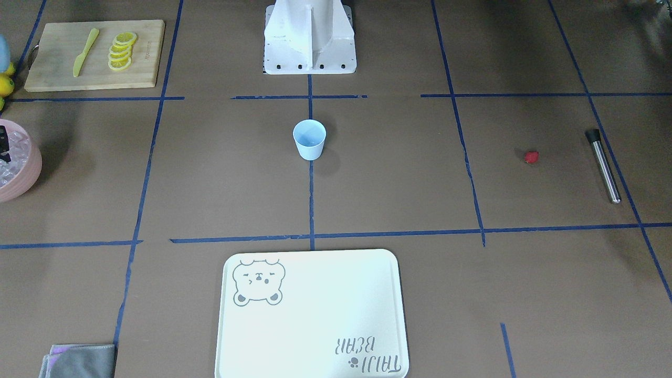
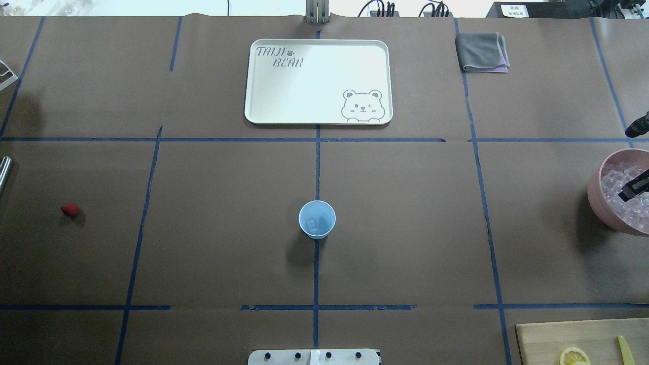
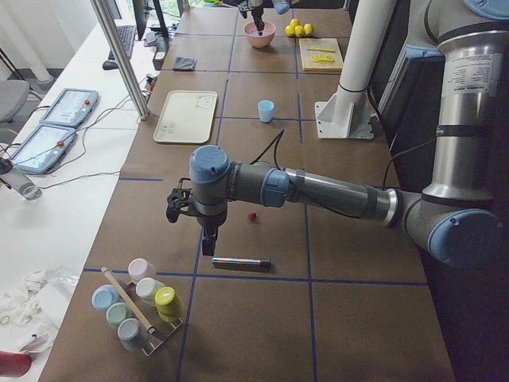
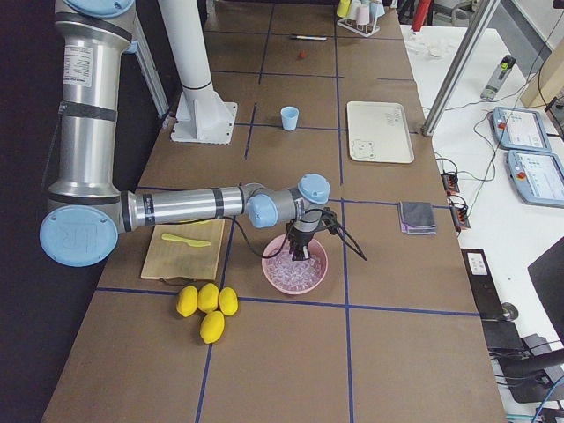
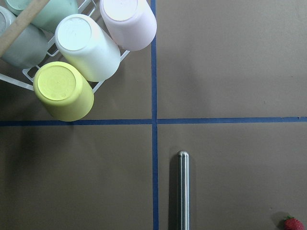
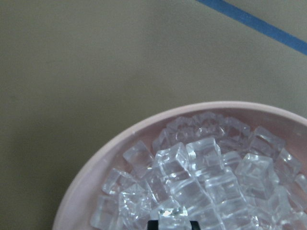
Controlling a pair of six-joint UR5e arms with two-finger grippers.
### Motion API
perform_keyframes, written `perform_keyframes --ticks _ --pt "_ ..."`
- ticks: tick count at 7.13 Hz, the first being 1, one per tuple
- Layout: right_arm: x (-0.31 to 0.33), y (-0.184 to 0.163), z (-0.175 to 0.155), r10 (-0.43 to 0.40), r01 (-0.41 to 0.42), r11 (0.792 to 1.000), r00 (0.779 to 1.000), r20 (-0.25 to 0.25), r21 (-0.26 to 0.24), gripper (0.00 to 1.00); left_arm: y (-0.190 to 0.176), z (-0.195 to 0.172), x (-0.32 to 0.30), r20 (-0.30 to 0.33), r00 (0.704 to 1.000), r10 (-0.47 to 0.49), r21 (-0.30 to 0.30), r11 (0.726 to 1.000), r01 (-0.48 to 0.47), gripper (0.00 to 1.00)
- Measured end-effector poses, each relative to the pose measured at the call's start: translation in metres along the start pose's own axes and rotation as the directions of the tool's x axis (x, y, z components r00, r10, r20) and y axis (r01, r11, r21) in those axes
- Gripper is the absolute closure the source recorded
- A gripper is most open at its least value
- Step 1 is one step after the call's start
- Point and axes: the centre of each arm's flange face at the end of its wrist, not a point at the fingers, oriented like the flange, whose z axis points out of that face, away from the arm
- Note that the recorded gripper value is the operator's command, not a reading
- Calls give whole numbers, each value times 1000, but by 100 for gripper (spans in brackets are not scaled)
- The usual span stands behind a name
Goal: Mash ice and strawberries in cup
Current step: 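Close the right gripper on another ice cube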
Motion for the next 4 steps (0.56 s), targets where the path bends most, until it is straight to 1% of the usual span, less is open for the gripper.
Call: perform_keyframes --ticks 1,2,3,4 --pt "-8 -1 -12 -8 8 1000 1000 8 14 100 0 0 0 0 1000 -1 0 1000 1 0" --pt "-22 -2 -33 -13 12 999 1000 18 31 100 0 -1 1 0 1000 -1 1 1000 1 0" --pt "-41 -3 -62 -16 15 999 1000 23 51 100 0 -1 1 0 1000 -1 3 1000 1 0" --pt "-63 -10 -91 -20 18 997 999 25 81 100 0 -2 2 0 1000 -1 4 1000 1 0"
